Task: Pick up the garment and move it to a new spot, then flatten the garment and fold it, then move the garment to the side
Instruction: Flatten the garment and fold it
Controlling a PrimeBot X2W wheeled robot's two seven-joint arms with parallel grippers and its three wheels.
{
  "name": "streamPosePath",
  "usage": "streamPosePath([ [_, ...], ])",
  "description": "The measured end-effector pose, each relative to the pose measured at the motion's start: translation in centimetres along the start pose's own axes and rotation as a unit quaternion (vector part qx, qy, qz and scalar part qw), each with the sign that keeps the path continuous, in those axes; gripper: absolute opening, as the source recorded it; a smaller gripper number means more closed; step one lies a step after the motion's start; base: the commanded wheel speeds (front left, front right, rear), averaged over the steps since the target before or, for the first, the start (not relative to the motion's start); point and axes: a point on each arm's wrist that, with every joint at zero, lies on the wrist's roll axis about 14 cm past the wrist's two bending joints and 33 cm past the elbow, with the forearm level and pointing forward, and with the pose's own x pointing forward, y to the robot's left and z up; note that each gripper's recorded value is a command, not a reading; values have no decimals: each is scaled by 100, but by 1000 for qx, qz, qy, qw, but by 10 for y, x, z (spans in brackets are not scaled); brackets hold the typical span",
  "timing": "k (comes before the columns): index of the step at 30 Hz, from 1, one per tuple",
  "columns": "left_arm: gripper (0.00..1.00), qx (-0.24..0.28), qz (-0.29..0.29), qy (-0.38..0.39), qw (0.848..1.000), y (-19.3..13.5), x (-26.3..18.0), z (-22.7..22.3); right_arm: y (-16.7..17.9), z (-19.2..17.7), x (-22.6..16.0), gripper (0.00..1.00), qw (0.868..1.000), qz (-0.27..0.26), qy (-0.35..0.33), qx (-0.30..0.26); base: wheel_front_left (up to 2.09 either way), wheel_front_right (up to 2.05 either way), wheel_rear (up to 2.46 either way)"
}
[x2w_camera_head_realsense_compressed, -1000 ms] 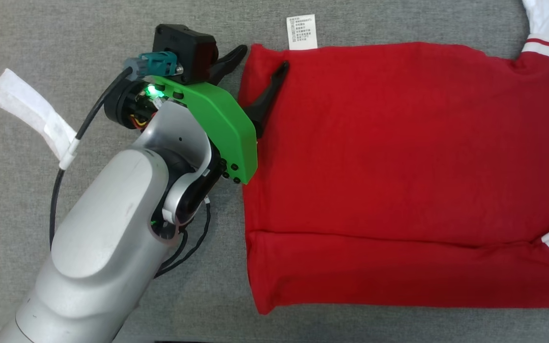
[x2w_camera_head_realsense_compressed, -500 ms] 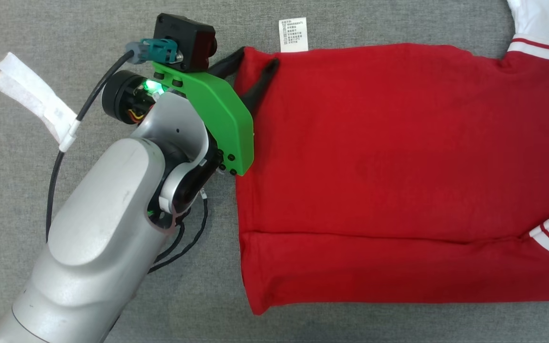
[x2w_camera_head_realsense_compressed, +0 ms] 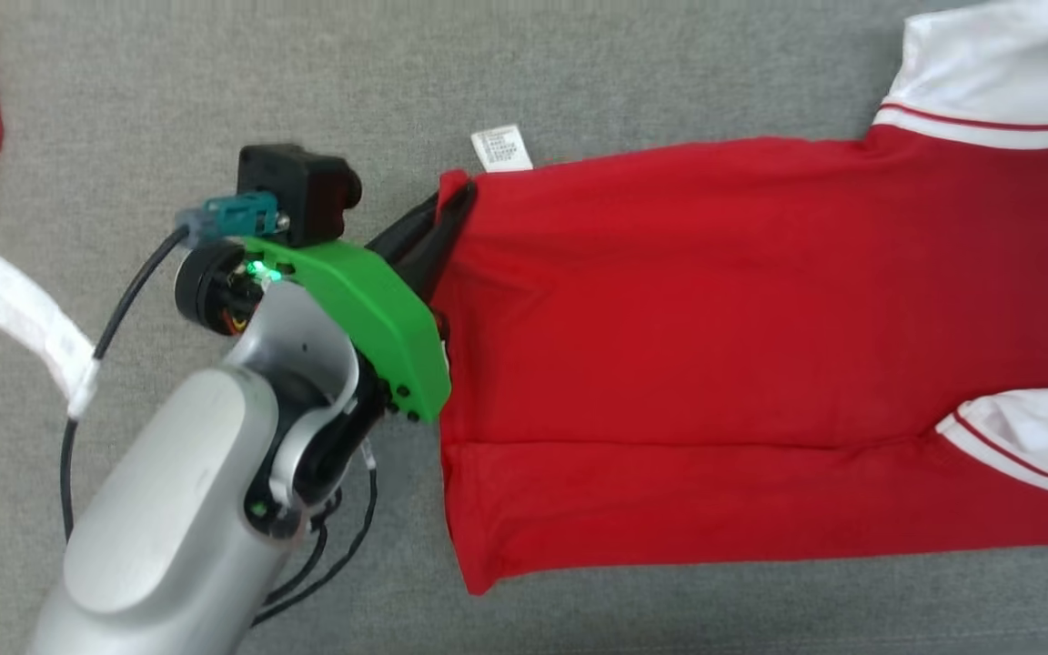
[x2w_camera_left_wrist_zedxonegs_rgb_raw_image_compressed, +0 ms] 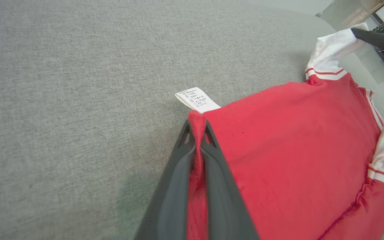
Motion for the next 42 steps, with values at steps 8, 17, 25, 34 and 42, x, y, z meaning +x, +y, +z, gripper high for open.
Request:
streamPosePath([
  [8, 0, -21, -11, -39, 999, -29, -39, 4, 1, 13, -79, 0, 997, 2, -73, 26, 0, 0, 0],
  [17, 0, -49, -25, -44, 998, -53, -63, -21, 0, -18, -161, 0, 992, -31, -98, 73, 0, 0, 0],
  [25, 15, -37, -33, -30, 998, -65, -66, -39, 3, -58, -191, 0, 989, -62, -74, 116, 0, 0, 0],
  [34, 100, 11, 31, 16, 999, -39, -80, -90, -5, -89, -193, 100, 986, -94, -27, 134, 0, 0, 0],
  [42, 100, 37, 150, -181, 971, -2, -99, -51, -18, -105, -177, 100, 981, -127, 18, 148, 0, 0, 0],
])
